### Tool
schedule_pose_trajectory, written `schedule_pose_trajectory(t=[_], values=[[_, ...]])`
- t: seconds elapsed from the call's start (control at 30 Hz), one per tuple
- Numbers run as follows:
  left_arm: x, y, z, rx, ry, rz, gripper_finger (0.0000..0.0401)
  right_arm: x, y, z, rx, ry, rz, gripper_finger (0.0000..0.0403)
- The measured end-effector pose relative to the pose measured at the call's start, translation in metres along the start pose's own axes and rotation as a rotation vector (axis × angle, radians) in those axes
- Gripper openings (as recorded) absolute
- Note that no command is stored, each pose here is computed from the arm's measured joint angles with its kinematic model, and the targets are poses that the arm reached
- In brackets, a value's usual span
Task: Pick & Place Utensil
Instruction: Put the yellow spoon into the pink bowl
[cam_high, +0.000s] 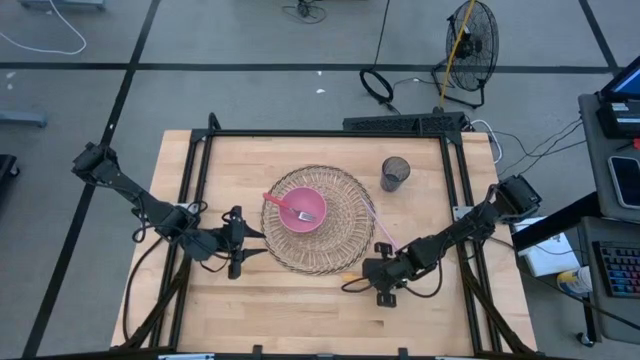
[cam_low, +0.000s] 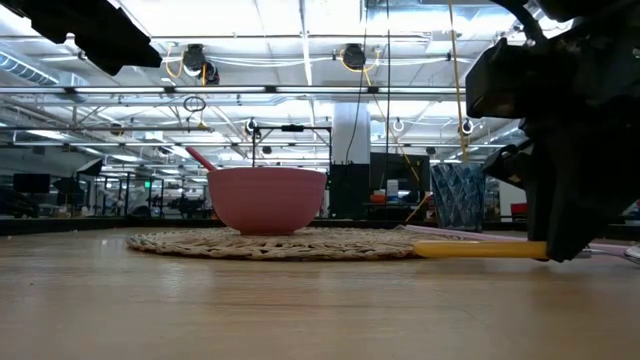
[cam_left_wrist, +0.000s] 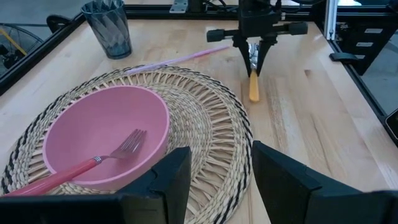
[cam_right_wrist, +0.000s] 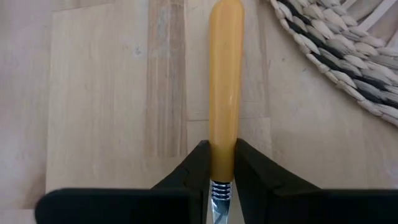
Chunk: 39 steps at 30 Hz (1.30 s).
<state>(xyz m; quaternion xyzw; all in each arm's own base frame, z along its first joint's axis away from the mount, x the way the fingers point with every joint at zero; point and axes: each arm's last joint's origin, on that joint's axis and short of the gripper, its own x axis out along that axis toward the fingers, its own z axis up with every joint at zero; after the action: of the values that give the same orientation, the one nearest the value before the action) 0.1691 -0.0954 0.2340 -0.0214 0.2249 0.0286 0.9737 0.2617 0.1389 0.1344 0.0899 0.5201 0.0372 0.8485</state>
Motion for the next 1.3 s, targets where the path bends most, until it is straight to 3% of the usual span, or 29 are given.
schedule_pose_trajectory(t=[0.53, 0.67, 0.9, 1.3], values=[[0.000, 0.000, 0.000, 0.000, 0.000, 0.000, 0.0170, -0.014, 0.003, 0.007, -0.014, -0.065, 0.043, 0.0047], [0.000, 0.000, 0.000, 0.000, 0.000, 0.000, 0.0170, -0.025, 0.005, 0.015, -0.034, -0.143, 0.077, 0.0047], [0.000, 0.000, 0.000, 0.000, 0.000, 0.000, 0.0170, -0.035, -0.006, 0.036, -0.076, -0.320, 0.029, 0.0047], [-0.001, -0.002, -0.002, 0.002, 0.009, -0.012, 0.0170, -0.047, -0.056, 0.084, -0.085, -0.624, -0.078, 0.0047]])
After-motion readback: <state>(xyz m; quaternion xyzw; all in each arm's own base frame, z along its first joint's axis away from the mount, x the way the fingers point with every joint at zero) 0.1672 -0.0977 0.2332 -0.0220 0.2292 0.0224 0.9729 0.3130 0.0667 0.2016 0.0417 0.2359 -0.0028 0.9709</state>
